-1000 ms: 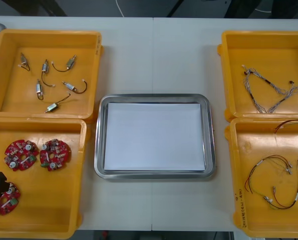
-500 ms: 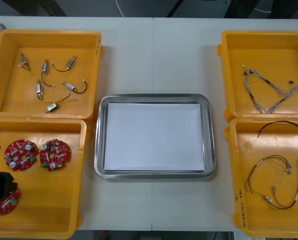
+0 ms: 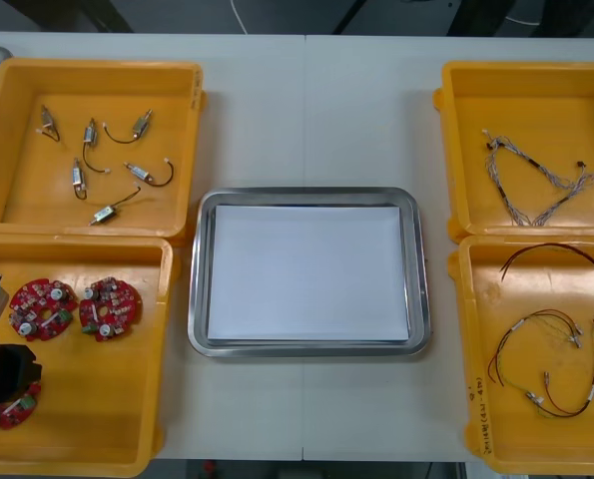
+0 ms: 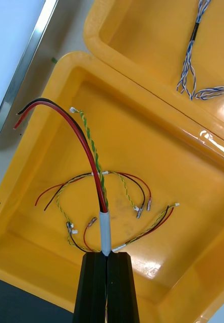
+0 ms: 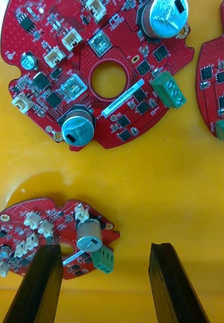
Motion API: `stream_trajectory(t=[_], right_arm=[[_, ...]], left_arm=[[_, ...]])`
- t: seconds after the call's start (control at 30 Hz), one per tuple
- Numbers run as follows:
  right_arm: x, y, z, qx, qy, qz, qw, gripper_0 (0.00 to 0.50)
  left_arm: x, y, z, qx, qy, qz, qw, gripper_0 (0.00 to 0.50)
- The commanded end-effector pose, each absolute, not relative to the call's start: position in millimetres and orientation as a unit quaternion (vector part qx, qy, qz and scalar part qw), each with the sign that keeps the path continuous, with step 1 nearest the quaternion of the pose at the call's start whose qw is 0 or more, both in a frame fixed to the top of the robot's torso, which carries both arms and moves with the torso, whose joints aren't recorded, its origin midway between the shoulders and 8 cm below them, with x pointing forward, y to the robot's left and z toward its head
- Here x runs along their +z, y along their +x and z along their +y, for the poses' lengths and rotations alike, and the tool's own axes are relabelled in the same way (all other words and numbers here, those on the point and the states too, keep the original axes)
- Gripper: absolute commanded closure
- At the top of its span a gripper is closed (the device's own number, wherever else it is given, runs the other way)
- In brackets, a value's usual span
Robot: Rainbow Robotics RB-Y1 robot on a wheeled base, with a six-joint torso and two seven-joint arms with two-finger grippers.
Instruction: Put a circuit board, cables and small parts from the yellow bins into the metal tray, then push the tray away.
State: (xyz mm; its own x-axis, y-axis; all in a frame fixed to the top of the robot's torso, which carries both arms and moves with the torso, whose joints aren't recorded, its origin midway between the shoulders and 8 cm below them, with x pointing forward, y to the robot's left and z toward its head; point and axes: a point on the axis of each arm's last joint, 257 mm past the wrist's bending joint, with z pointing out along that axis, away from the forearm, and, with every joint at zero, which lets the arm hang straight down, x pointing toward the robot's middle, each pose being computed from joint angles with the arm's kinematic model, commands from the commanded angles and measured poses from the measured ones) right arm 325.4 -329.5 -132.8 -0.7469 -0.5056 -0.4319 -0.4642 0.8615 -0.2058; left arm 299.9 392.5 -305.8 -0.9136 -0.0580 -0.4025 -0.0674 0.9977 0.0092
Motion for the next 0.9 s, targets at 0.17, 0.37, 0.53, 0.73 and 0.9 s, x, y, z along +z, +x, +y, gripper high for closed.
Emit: stream_trajectory(t=[0.17, 0.37, 0.53, 0.73, 0.9], right_arm=[[-120.1, 326.5, -328.1, -0.069, -0.292, 0.921, 0.25, 0.5], [-120.2, 326.4, -328.6, -0.071, -0.292, 0.92, 0.25, 0.5], [-119.5, 327.3, -329.4, -0.073, -0.291, 0.92, 0.251, 0.5], [-119.4, 327.7, -329.6, -0.073, -0.29, 0.92, 0.252, 0.5], [-119.4, 327.7, -330.3, -0.073, -0.288, 0.921, 0.251, 0.5]], left_arm=[[-305.8, 312.3, 396.7, 0.036, 0.029, 0.976, 0.213, 0.0], [-312.6, 312.2, 395.1, 0.042, 0.034, 0.975, 0.214, 0.0], [-321.3, 312.1, 396.1, 0.04, 0.033, 0.976, 0.213, 0.0], [-326.2, 314.5, 398.3, 0.039, 0.032, 0.975, 0.218, 0.0], [-325.9, 315.2, 398.0, 0.039, 0.032, 0.974, 0.219, 0.0]])
